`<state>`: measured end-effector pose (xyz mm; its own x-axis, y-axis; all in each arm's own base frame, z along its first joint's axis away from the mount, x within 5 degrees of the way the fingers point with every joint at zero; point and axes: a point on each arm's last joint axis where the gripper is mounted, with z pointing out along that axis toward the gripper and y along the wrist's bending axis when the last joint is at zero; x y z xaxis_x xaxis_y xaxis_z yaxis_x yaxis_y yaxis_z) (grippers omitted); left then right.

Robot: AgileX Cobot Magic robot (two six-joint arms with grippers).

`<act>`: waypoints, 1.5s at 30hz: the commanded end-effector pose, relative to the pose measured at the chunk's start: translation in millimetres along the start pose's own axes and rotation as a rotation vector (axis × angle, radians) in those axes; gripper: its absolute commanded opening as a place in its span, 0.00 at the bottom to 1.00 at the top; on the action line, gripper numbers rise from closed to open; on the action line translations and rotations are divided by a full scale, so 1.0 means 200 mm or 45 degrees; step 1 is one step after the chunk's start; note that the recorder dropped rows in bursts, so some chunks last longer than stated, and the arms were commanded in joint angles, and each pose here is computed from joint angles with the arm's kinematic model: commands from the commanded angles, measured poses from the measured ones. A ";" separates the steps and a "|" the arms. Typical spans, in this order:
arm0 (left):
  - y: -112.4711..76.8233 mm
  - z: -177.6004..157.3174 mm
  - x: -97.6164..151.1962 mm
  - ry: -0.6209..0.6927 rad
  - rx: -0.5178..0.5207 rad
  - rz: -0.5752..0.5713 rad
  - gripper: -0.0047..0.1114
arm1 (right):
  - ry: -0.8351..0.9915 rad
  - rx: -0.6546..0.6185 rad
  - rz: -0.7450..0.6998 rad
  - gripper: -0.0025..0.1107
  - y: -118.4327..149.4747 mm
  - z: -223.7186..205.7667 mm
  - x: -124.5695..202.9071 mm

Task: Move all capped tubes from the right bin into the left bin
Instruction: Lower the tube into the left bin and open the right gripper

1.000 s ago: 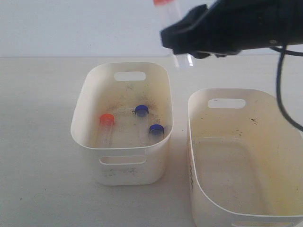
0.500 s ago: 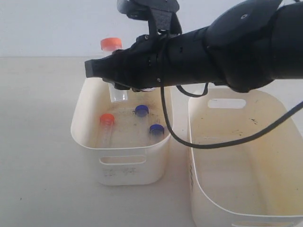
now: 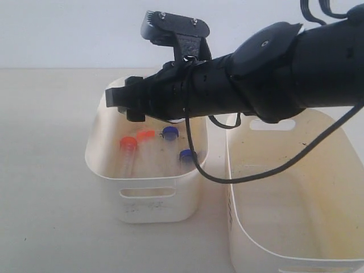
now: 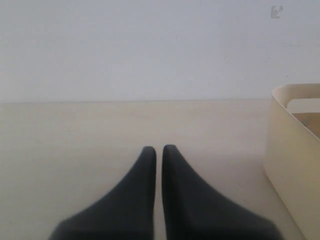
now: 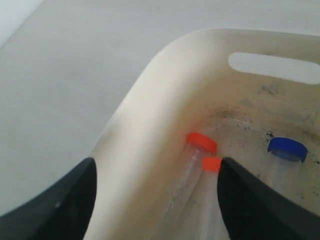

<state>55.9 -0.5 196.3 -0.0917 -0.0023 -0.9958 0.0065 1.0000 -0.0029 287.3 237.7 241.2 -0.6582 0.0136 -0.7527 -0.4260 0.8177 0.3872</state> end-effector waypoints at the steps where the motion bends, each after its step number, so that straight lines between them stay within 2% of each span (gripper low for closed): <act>1: 0.00 0.00 -0.01 -0.006 0.010 -0.009 0.08 | -0.016 0.013 -0.020 0.62 0.00 0.01 -0.01; 9: 0.00 0.00 -0.01 -0.006 0.010 -0.009 0.08 | -0.043 0.016 -0.052 0.62 0.00 -0.02 -0.03; 13: 0.00 0.00 -0.01 -0.006 0.010 -0.009 0.08 | -0.133 -0.029 -0.087 0.60 0.05 -0.14 -0.11; 17: 0.00 0.00 -0.01 -0.006 0.010 -0.009 0.08 | -0.205 -0.131 -0.119 0.42 0.13 -0.32 -0.18; 20: 0.00 0.00 -0.01 -0.006 0.010 -0.009 0.08 | -0.196 -0.227 -0.218 0.18 0.18 -0.43 -0.20; 21: 0.00 0.00 -0.01 -0.006 0.010 -0.009 0.08 | -0.186 -0.248 -0.291 0.08 0.19 -0.46 -0.20; 22: 0.00 0.00 -0.01 -0.006 0.010 -0.009 0.08 | -0.178 -0.259 -0.364 0.02 0.20 -0.49 -0.20; 24: 0.00 0.00 -0.01 -0.006 0.010 -0.009 0.08 | -0.142 -0.286 -0.419 0.02 0.22 -0.54 -0.19; 33: 0.00 0.00 -0.01 -0.006 0.010 -0.009 0.08 | 0.073 -0.314 -0.388 0.02 0.22 -0.63 -0.12; 45: 0.00 0.00 -0.01 -0.006 0.010 -0.009 0.08 | 0.078 -0.317 -0.386 0.02 0.22 -0.63 -0.12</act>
<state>55.9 -0.5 196.3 -0.0917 -0.0023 -0.9958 0.0065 1.0000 -0.0029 206.7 202.5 340.2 -0.5258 -0.2461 -0.8142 -0.7329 0.6169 0.2868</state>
